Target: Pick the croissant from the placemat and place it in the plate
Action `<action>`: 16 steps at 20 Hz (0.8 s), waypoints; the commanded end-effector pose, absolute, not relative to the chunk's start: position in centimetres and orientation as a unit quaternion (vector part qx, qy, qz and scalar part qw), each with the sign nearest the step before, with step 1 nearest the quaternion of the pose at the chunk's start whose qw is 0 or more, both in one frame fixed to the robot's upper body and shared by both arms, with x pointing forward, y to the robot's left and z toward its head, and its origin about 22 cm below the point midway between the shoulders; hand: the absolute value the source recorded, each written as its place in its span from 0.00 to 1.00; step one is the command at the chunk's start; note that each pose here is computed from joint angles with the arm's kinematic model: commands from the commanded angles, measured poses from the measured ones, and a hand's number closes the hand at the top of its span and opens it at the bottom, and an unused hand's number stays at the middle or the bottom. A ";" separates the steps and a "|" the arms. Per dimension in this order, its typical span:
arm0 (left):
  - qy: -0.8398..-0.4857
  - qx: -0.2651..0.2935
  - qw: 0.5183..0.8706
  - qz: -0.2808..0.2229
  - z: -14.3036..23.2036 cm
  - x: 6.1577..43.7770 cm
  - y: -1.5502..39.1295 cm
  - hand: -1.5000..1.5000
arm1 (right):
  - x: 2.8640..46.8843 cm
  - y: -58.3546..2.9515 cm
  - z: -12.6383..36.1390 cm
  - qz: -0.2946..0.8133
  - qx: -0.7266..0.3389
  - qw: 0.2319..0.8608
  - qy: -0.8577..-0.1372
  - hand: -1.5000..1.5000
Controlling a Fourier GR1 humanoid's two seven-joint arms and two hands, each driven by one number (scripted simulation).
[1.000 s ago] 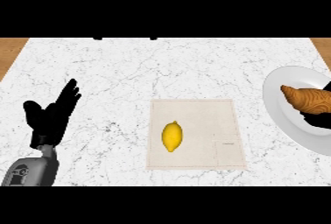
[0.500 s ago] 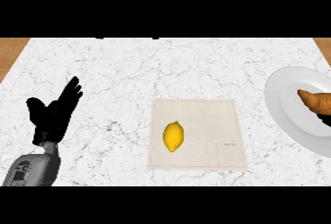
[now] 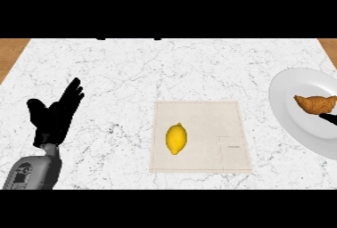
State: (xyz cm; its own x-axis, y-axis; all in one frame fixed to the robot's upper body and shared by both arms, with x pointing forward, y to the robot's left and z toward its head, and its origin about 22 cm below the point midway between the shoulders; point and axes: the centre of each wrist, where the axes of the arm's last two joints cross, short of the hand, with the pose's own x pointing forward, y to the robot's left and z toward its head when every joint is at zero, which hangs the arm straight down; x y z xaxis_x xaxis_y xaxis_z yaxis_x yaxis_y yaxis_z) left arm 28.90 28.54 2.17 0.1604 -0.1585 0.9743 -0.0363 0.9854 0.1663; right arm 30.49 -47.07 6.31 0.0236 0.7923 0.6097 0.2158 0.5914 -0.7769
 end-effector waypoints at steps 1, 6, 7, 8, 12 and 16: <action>-0.645 0.079 0.759 -0.043 2.7 29.0 29.0 0.50 | 31.5 -46.2 7.0 0.212 -0.350 0.546 -0.731 0.00; -0.644 0.081 0.760 -0.040 1.9 27.9 29.4 0.50 | 31.2 -47.0 10.7 0.132 -0.250 0.519 -0.807 0.00; -0.642 0.080 0.762 -0.031 0.8 27.6 27.3 0.50 | 30.6 -48.1 11.9 0.116 -0.245 0.528 -0.805 0.00; -0.634 0.076 0.769 -0.033 0.7 27.5 28.1 0.50 | 30.1 -47.7 10.8 0.097 -0.236 0.537 -0.804 0.00; -0.642 0.089 0.761 -0.026 2.1 28.4 28.2 0.50 | 29.7 -49.0 11.0 0.063 -0.152 0.623 -0.765 0.00; -0.646 0.072 0.759 -0.030 3.1 29.6 30.1 0.50 | 28.7 -50.8 10.6 0.050 -0.106 0.641 -0.758 0.00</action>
State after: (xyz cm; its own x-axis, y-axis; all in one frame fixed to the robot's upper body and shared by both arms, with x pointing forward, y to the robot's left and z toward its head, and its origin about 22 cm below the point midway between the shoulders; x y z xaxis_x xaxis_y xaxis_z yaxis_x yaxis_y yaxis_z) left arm 28.25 29.44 1.98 0.1712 -0.1563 0.9728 -0.0573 0.9841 0.1683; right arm 29.53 -49.32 10.76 -0.1787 0.3109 0.9335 0.1488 0.9464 -0.2867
